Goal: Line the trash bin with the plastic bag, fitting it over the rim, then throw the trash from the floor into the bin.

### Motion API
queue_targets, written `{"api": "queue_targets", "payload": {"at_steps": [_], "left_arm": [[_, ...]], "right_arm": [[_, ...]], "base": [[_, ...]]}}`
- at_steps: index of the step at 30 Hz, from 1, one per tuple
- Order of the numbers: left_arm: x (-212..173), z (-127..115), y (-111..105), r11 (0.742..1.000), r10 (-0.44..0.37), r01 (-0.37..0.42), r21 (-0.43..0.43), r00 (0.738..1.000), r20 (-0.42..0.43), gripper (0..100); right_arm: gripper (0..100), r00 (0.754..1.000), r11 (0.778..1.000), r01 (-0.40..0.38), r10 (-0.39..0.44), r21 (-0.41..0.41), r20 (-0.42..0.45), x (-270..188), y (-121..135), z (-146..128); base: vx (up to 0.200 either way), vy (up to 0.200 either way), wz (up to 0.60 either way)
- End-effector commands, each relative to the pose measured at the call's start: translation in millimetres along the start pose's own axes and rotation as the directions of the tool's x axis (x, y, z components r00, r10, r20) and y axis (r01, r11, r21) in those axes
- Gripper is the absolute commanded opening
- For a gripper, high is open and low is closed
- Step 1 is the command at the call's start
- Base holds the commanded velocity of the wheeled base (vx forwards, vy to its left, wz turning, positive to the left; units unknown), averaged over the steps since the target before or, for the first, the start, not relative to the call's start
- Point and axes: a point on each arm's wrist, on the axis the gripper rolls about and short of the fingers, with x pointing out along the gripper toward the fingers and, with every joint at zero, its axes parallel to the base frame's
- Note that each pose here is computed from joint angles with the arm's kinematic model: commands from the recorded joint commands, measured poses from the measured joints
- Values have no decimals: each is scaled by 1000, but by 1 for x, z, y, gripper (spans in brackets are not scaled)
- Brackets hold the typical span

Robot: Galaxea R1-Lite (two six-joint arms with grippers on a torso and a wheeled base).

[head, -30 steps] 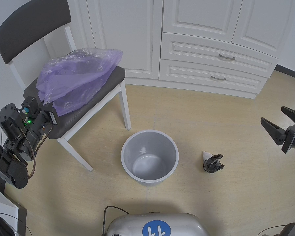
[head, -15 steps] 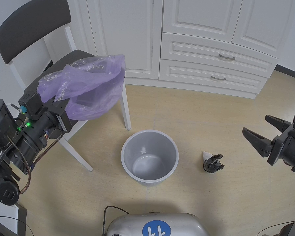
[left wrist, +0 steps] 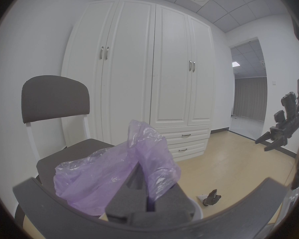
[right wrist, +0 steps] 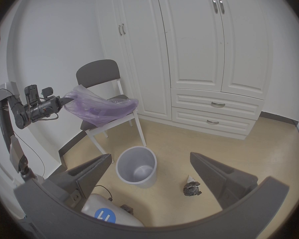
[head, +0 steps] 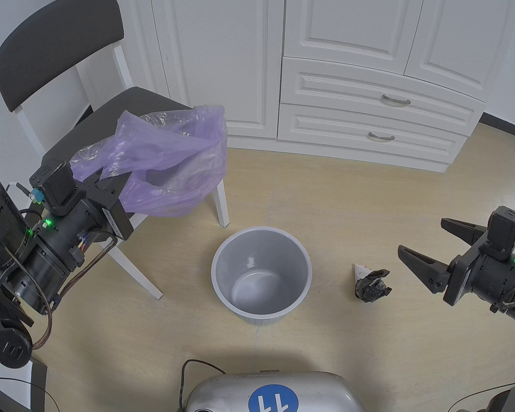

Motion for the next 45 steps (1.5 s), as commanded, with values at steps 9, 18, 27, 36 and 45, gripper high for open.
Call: {"api": "queue_targets", "payload": {"at_steps": [9,18,27,36,45], "left_arm": [[-12,2,-33,989,-145,145,-29,989,7,0],[-25,10,-44,976,-212,213,-47,977,41,0],[-33,13,-54,962,-265,268,-60,963,50,0],[-37,16,-56,956,-281,285,-64,957,67,0],[-44,26,-54,951,-293,301,-71,950,108,0]], "right_arm": [[100,1000,1000,6,-6,3,19,39,10,-23],[100,1000,1000,-24,24,9,5,47,21,-28],[100,998,995,-65,66,74,-15,62,37,-41],[100,994,994,-65,72,84,-87,75,41,-58],[100,984,997,-13,27,80,-175,93,33,-79]], "base": [[0,0,0],[0,0,0],[0,0,0],[0,0,0],[0,0,0]]}}
